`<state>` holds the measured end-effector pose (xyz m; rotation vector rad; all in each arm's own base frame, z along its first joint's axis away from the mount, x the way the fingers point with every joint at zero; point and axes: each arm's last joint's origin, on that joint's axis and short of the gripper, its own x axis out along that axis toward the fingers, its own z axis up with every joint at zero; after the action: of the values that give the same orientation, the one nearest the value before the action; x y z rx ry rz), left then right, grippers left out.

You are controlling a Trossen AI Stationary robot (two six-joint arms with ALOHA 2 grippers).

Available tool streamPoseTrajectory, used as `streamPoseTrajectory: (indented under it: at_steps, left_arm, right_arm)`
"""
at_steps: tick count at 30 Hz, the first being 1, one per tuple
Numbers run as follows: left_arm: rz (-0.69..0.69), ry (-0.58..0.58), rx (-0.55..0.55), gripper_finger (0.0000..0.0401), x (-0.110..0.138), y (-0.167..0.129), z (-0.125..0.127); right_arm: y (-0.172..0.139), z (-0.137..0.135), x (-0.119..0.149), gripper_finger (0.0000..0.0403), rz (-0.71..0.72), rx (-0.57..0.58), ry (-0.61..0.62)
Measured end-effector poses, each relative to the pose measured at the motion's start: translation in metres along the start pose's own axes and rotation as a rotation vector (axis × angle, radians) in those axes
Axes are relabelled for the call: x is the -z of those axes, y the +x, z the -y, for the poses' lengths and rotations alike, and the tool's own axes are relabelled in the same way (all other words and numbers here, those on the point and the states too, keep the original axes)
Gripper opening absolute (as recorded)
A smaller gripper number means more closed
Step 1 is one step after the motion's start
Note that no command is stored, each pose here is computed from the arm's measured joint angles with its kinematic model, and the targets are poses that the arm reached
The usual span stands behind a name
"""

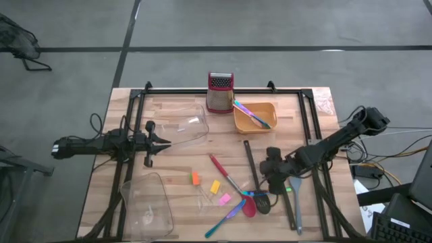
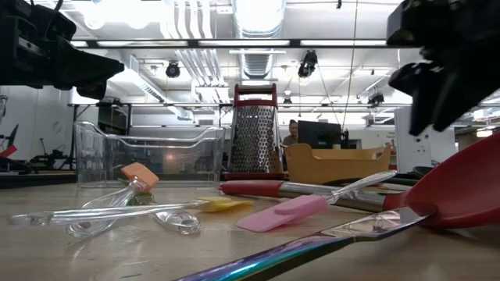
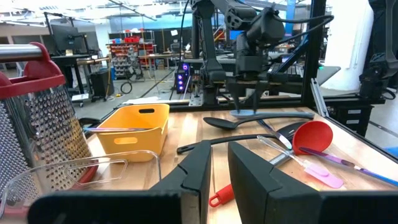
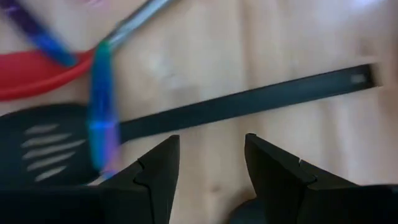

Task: Pick & Place Kitchen Items
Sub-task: Put the blue knife into the yellow bin

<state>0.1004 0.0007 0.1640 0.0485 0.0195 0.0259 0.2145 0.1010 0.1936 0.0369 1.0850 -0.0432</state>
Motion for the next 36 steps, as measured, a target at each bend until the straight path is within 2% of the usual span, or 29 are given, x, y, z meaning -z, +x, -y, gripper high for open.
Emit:
streamPoseTrajectory:
  at_steps: [2, 7, 11, 21, 27, 36]
  left_arm:
    - [0.0, 0.0, 0.0, 0.0062, 0.0, 0.0, 0.0]
    - [0.0, 0.0, 0.0, 0.0062, 0.0, 0.0, 0.0]
    - [0.0, 0.0, 0.0, 0.0062, 0.0, 0.0, 0.0]
    - [0.0, 0.0, 0.0, 0.0062, 0.0, 0.0, 0.0]
    - [0.0, 0.0, 0.0, 0.0062, 0.0, 0.0, 0.0]
    - [0.0, 0.0, 0.0, 0.0062, 0.0, 0.0, 0.0]
  right_arm:
    - [-0.001, -0.005, 0.002, 0.0175, -0.02, -0.046, -0.012]
    - [-0.003, -0.014, 0.007, 0.0165, -0.072, -0.136, 0.045]
    - [-0.003, -0.023, 0.015, 0.0158, -0.122, -0.175, 0.074]
    - [-0.006, -0.042, 0.03, 0.0138, -0.166, -0.192, 0.148]
    - [0.006, -0.05, 0.034, 0.013, -0.195, -0.177, 0.122]
    - [0.03, -0.054, 0.041, 0.0158, -0.27, -0.108, 0.075]
